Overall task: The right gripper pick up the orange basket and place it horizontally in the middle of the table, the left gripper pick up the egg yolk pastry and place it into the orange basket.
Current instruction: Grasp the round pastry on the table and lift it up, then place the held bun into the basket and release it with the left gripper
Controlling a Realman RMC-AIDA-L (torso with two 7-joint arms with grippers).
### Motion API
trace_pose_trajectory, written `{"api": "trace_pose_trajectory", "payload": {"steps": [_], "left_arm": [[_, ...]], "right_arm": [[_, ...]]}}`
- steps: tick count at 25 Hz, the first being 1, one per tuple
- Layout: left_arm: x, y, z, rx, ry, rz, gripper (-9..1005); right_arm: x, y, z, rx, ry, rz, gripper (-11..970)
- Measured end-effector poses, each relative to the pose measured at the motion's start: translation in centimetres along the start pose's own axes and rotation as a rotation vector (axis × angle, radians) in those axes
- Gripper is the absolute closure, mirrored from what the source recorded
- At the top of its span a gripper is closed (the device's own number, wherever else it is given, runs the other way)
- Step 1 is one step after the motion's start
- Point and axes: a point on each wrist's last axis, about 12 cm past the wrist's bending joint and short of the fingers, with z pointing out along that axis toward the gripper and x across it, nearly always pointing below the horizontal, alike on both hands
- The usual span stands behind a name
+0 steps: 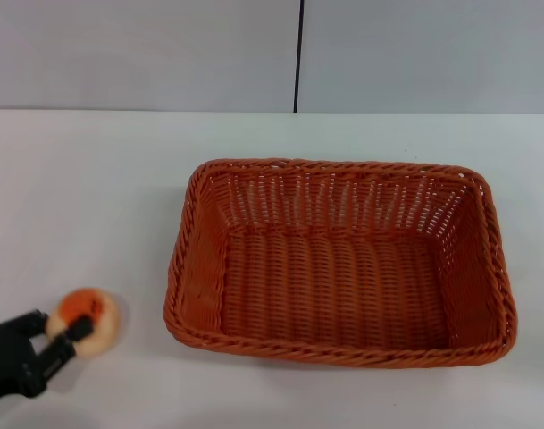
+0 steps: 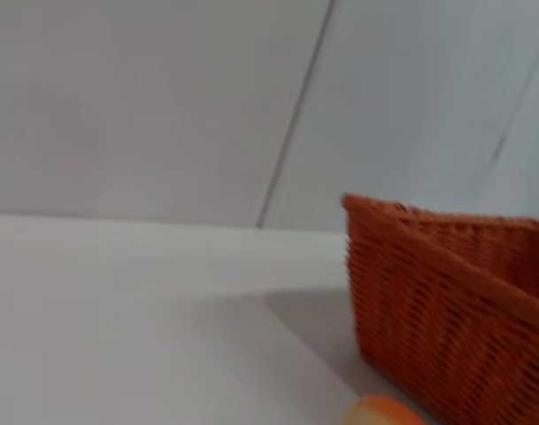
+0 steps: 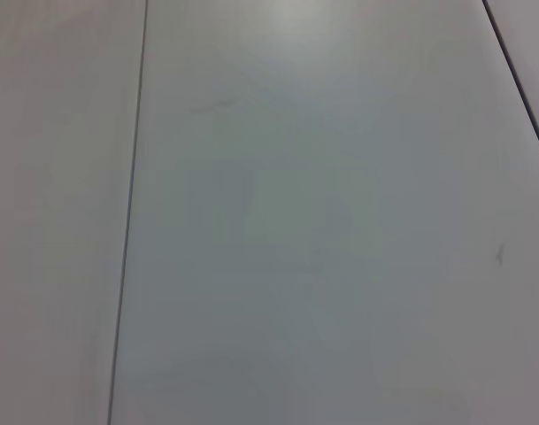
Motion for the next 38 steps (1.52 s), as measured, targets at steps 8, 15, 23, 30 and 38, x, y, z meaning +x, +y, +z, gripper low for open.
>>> {"api": "trace_pose_trajectory", "payload": {"steps": [8,15,23,30,38], "left_arm": [[-1.6,1.2,-1.1,-0.125,-0.168,-0.011,710],[-5.1,2.1,0.6,-0.066,-0.308,0.051,759],[-9.8,1.3,8.5,0.219,-0.316,0.110,826],[-10.6,-1.1,12.9,0.412,-0.275,0.103,879],[-9.5,-2.7,14.4,0.456,-0.260,0.107,803]], "right_arm": [[-0.1,0.1,0.0,-0.004,-0.006,0.000,547],[-0.1,0.2,-0.3,-0.002,-0.007,0.005,542],[-0.3,0.5,-0.8,-0.013,-0.023,0.014,535],[-0.2,0.9,-1.0,-0.016,-0.037,0.031,530],[-0.3,0.9,-1.2,-0.012,-0.042,0.030,524]]}}
